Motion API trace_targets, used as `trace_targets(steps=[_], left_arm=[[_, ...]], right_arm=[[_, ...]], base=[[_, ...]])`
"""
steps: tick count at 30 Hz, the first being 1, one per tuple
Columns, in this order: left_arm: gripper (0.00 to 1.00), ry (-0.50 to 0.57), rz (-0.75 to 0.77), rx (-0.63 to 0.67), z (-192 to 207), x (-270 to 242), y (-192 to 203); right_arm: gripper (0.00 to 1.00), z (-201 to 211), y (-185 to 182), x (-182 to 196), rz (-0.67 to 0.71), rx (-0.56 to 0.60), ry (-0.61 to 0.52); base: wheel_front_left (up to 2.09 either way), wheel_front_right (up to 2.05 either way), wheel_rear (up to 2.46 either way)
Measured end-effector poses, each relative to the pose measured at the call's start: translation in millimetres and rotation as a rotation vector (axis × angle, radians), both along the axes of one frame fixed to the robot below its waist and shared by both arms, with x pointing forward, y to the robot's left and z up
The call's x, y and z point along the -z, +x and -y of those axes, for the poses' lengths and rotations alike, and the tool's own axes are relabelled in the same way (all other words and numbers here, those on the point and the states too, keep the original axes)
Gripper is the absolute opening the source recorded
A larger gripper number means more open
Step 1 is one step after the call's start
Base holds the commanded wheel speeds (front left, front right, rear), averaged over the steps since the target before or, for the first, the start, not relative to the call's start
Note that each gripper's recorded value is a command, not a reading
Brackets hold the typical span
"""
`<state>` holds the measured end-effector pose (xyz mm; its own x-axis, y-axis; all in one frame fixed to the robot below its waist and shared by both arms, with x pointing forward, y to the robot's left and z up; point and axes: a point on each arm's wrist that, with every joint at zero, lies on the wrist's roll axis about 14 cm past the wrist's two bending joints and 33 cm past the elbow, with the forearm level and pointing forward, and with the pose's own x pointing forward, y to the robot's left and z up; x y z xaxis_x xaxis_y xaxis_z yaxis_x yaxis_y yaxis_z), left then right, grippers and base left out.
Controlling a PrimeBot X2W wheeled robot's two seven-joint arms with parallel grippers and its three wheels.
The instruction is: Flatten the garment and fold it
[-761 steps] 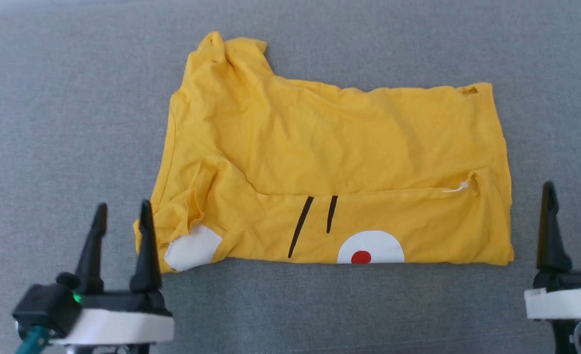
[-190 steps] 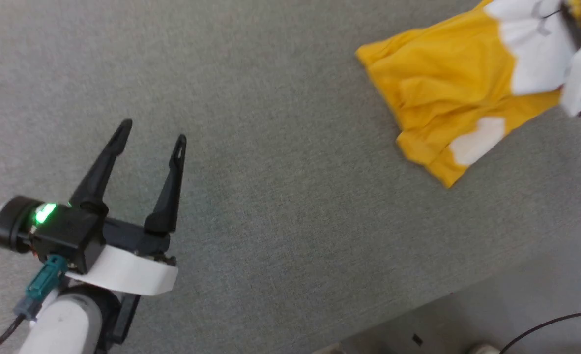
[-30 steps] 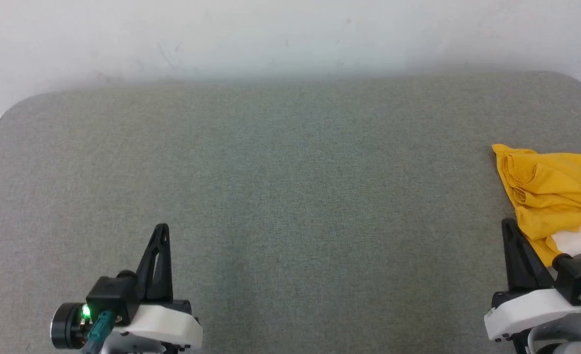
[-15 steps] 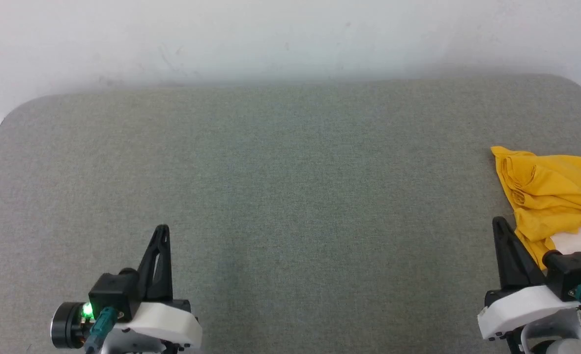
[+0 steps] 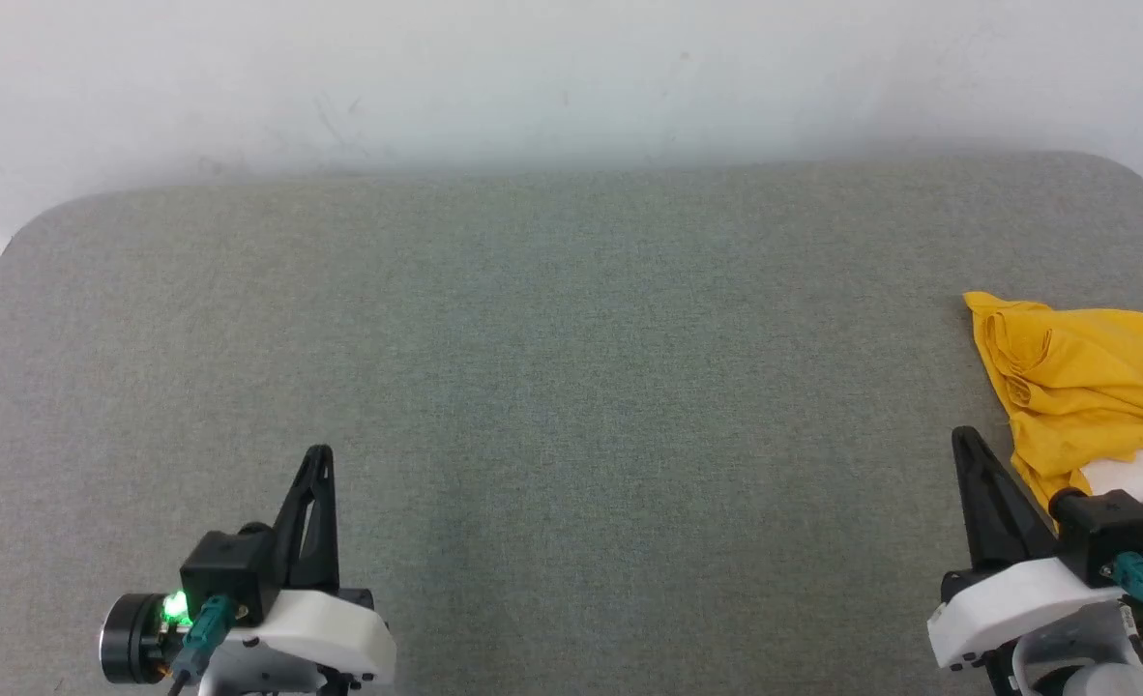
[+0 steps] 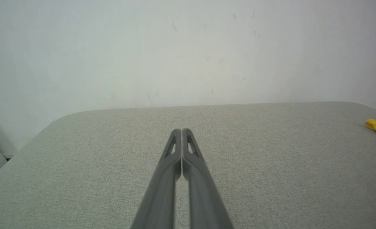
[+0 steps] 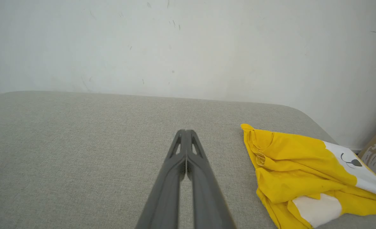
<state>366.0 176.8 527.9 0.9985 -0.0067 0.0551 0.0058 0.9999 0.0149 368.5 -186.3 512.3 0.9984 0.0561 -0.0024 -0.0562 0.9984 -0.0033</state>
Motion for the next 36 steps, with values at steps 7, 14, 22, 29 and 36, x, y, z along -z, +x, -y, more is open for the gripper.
trace_targets(steps=[7,14,22,29,36], left_arm=[[0.0,0.004,-0.004,0.003,1.0,-1.6,2.1],[0.0,0.005,-0.016,0.004,1.7,-0.1,2.0],[0.0,0.012,-0.032,-0.001,0.5,1.9,1.8],[0.0,0.018,-0.045,-0.006,-1.0,3.4,1.7],[0.0,0.023,-0.057,-0.007,-1.9,4.5,1.5]], right_arm=[[0.0,-4.2,-0.1,-1.2,-0.002,-0.012,-0.008],[0.0,-6.9,-0.3,-2.2,-0.007,-0.02,-0.011],[0.0,-12.3,-0.6,-3.7,-0.009,-0.036,-0.019],[0.0,-16.0,-0.2,-5.6,-0.01,-0.047,-0.026],[0.0,-18.9,-0.6,-5.8,-0.017,-0.056,-0.031]], base=[[0.0,0.0,0.0],[0.0,0.0,0.0],[0.0,0.0,0.0],[0.0,0.0,0.0],[0.0,0.0,0.0]])
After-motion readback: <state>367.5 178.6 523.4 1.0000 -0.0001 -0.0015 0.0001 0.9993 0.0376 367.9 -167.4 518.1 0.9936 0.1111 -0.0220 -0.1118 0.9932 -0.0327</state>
